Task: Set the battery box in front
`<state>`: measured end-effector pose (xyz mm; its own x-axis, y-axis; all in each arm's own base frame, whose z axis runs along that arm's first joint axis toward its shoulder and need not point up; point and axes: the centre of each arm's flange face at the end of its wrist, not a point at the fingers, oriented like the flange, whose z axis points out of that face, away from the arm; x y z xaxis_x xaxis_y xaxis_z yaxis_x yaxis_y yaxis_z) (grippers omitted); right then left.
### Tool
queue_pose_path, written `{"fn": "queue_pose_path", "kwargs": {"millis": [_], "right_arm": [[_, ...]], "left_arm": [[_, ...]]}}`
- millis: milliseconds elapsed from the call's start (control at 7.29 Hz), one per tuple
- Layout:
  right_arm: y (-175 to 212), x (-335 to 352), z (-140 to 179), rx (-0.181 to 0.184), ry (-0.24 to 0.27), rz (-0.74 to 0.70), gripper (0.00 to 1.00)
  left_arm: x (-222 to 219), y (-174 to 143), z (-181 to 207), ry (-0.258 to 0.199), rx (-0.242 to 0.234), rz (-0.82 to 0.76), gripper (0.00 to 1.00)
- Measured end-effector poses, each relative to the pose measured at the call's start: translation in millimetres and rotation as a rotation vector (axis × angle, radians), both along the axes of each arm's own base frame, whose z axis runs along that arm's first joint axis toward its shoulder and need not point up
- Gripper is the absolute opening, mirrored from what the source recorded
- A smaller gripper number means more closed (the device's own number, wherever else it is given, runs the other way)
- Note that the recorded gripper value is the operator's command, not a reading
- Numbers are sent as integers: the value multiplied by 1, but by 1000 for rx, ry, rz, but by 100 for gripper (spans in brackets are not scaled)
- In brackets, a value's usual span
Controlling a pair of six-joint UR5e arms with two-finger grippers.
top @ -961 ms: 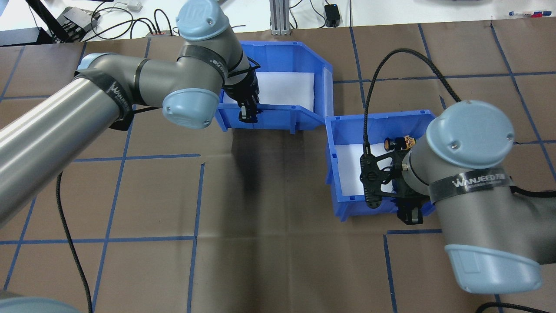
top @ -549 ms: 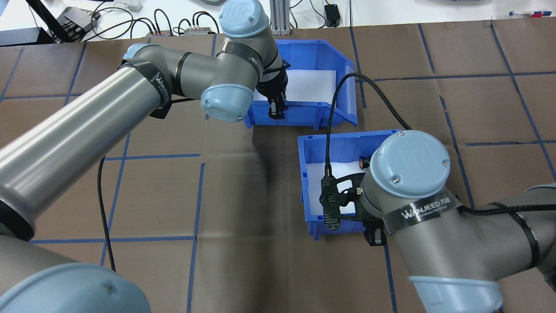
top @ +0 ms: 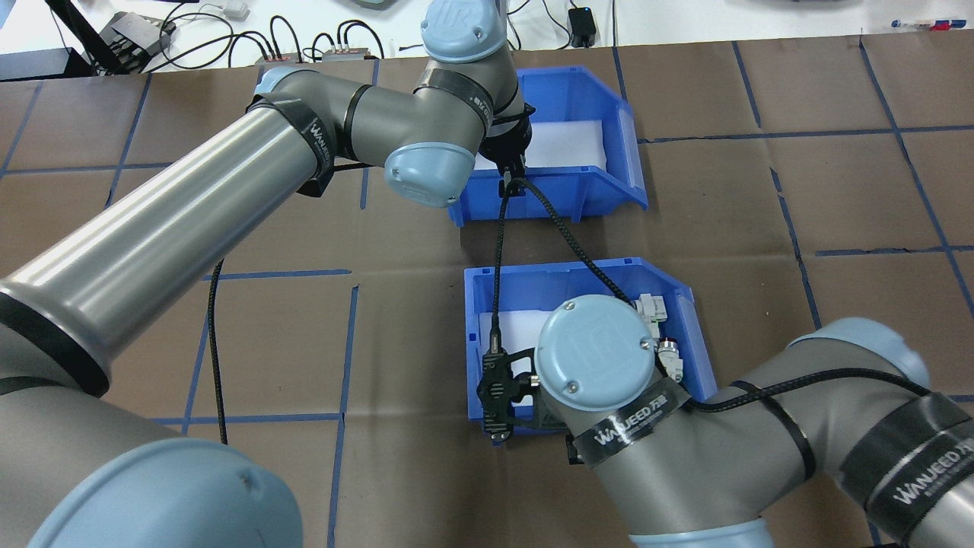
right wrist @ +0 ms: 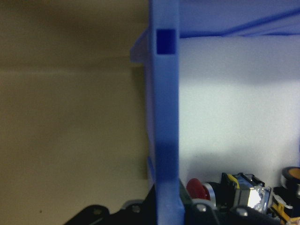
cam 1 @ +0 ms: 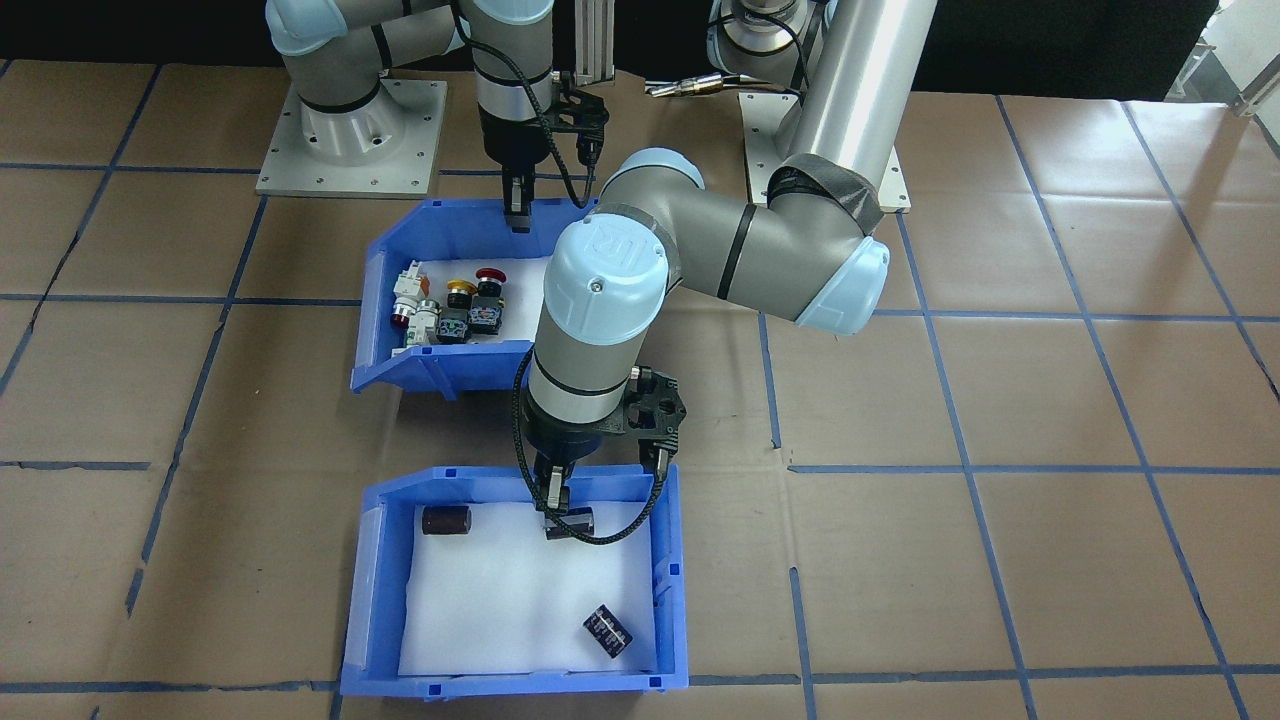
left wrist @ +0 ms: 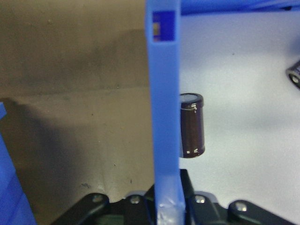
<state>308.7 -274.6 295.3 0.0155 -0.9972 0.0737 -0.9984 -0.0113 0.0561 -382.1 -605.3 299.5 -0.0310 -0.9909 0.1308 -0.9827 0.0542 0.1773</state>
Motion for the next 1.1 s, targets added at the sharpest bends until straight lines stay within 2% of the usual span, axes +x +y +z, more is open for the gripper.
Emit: {"fn": "queue_pose_path", "kwargs": {"millis": [275,549,686,824,1098], "right_arm": [[11,32,-24,-35,25,7,4],[15,44,-32,-53,31,13,4],[17,44,-33,-54,33,13,39],[18,44,-34,-51,36,11,99],[17,44,-32,-55,31,8,100]], "left_arm": [[2,-2,9,21,-7,15,99],[23,-16,33,40,-21,-3,99],[37,-23,47,29,-19,-35,99],[54,-27,60,13,-18,-83,99],[111,-26,98,-25,-10,-217,99]]}}
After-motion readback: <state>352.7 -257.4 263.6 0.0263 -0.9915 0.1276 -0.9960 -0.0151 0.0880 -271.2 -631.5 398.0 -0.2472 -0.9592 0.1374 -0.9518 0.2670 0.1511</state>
